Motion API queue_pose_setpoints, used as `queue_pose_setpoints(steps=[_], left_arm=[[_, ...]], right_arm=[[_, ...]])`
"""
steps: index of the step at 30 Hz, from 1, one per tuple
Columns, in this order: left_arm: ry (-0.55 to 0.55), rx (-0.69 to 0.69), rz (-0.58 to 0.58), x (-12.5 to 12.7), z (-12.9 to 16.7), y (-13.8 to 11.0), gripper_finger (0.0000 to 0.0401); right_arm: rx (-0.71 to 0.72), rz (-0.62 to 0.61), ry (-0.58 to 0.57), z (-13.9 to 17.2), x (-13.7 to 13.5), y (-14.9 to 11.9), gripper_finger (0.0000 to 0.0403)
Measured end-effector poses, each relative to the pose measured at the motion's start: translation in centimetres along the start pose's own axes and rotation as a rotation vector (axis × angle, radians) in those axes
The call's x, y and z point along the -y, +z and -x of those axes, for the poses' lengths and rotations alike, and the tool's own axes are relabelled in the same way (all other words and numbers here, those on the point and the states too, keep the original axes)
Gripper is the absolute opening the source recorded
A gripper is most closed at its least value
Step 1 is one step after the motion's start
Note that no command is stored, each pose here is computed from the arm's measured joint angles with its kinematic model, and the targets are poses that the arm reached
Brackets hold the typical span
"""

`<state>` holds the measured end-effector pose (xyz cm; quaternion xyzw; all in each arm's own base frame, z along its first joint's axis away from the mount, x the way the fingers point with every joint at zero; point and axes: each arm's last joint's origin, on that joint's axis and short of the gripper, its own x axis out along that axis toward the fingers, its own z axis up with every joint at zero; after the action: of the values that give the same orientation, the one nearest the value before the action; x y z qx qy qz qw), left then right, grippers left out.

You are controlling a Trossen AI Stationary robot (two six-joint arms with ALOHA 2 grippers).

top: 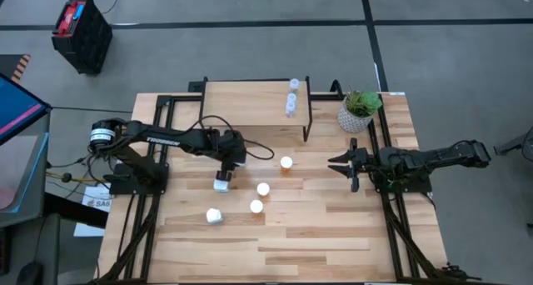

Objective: Pick and place medicine bottles onto shelf by color
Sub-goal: Put the top white pill bottle on the shelf

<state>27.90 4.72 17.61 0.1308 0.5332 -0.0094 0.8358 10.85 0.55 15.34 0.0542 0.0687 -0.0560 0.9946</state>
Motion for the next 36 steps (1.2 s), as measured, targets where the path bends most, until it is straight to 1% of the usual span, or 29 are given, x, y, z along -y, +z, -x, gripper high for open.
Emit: queue_pose_setpoints(steps=[2,4,7,11,15,18,21,25,27,30,33,36], left_arm=[[-0.008,0.005,0.008,0.0,0.0,0.0,0.014],[-0.046,0.024,0.02,0.2,0.3,0.2,0.0147],[-0.095,0.068,0.007,0.3,1.6,1.2,0.0158],[-0.084,0.076,-0.039,-0.1,4.2,2.3,0.0147],[-0.079,0.097,-0.066,-1.6,8.0,2.7,0.014],[-0.059,0.147,-0.033,-3.8,11.0,2.6,0.0156],[0.03,0.202,0.005,-6.4,13.9,2.4,0.0167],[0.172,0.221,0.062,-10.6,16.7,1.9,0.0156],[0.207,0.226,0.109,-12.9,17.8,1.5,0.0148],[0.203,0.192,0.188,-16.0,18.4,0.7,0.0145],[0.174,0.125,0.271,-18.6,17.9,0.0,0.0156],[0.122,0.035,0.288,-20.6,16.6,-0.6,0.0165]], right_arm=[[0.0,0.0,0.0,0.0,0.0,0.0,0.012],[0.0,0.0,-0.001,0.0,0.0,0.0,0.012],[0.0,0.0,-0.001,0.0,0.0,0.0,0.012],[0.0,0.0,0.0,0.0,0.0,0.0,0.012],[0.0,0.0,0.0,0.0,0.0,0.0,0.012],[0.0,0.0,0.0,0.0,0.0,0.0,0.012],[0.0,0.0,-0.001,0.0,0.0,0.0,0.012],[0.0,0.0,-0.001,0.0,0.0,0.0,0.012],[0.0,0.0,-0.001,0.0,0.0,0.0,0.012],[0.0,0.0,-0.001,0.0,0.0,0.0,0.012],[0.0,0.0,-0.001,0.0,0.0,0.0,0.012],[0.0,0.0,-0.001,0.0,0.0,0.0,0.012]])
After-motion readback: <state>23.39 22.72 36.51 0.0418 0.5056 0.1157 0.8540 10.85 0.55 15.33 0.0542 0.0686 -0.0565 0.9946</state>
